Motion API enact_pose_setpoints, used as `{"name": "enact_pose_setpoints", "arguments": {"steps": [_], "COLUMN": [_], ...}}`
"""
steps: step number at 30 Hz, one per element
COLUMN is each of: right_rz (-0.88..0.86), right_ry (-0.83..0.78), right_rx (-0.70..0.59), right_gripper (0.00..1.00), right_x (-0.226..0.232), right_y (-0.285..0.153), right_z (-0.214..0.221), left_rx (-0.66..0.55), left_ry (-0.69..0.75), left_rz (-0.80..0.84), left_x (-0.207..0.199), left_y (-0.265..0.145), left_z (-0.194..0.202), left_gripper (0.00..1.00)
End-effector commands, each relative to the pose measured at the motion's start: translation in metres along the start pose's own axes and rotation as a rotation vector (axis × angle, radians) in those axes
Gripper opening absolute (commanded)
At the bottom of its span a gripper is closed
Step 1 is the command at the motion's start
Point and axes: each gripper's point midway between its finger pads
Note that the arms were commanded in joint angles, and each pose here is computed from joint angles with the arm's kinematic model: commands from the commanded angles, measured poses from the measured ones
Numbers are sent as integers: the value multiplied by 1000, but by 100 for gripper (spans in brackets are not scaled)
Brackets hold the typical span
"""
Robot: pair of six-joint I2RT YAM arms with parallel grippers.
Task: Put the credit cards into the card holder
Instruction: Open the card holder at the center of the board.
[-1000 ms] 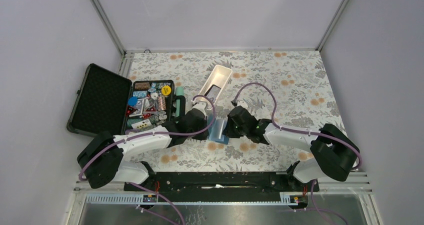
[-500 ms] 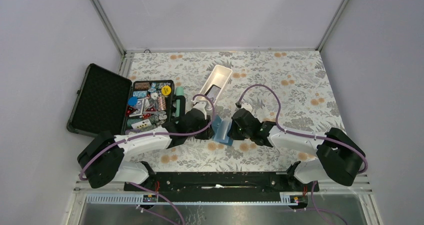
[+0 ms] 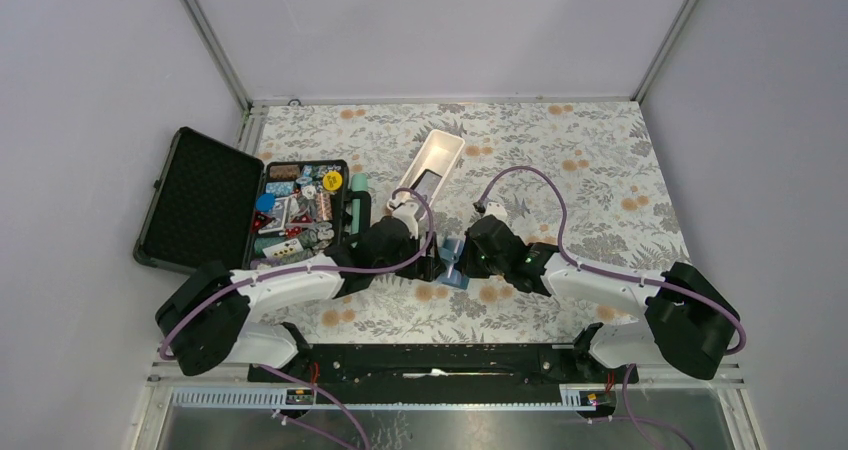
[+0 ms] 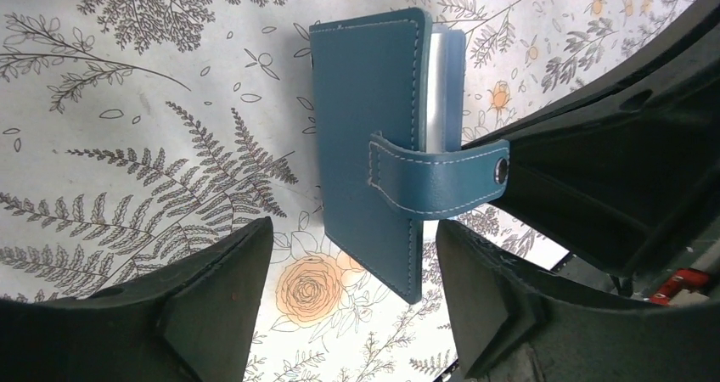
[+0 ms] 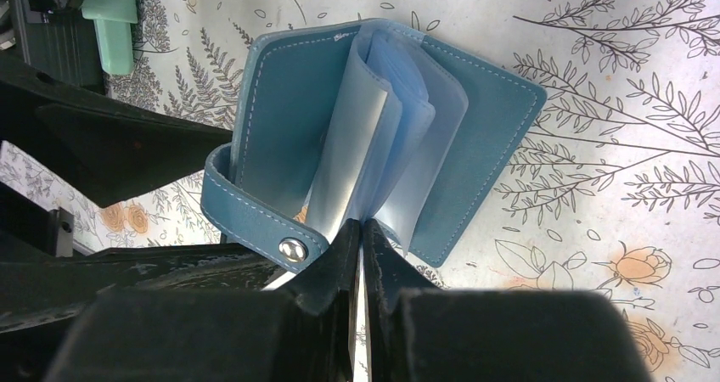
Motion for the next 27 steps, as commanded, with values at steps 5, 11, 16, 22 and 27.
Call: {"name": "enact_pose_setpoints", "arguments": {"steps": [5,11,16,22,27], "right_rz": [-14,-10,2,66,202], "right_ry": [11,18,17,14,-21], "right_rx": [-49,-47,-53,-39,-12], "right_gripper": [0,0,0,0,2], "right_x": [8,6,3,-12,-42], "right_y": [-4,-4,-5,-2,-2], "right_z": [-14,-12,-11,-3,9], "left_rx": [-8,3,-14,-10,-32], "left_ry": [54,62,35,-19,-49], "left_rz": [85,65,25,8,-4], "left_x": [-30,-26,-18,-14,-9], "left_y": [12,17,17,15,16], "left_z": [-7,-3,-4,-1,-2], "left_gripper": [77,56,26,6,0]}}
Point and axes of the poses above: each gripper's point midway between its finger pads, its own y axis out along the fingers, its own x axis along the line the jaws close on, z = x × y, and after that the axes turned 13 degrees about -y, right-handed
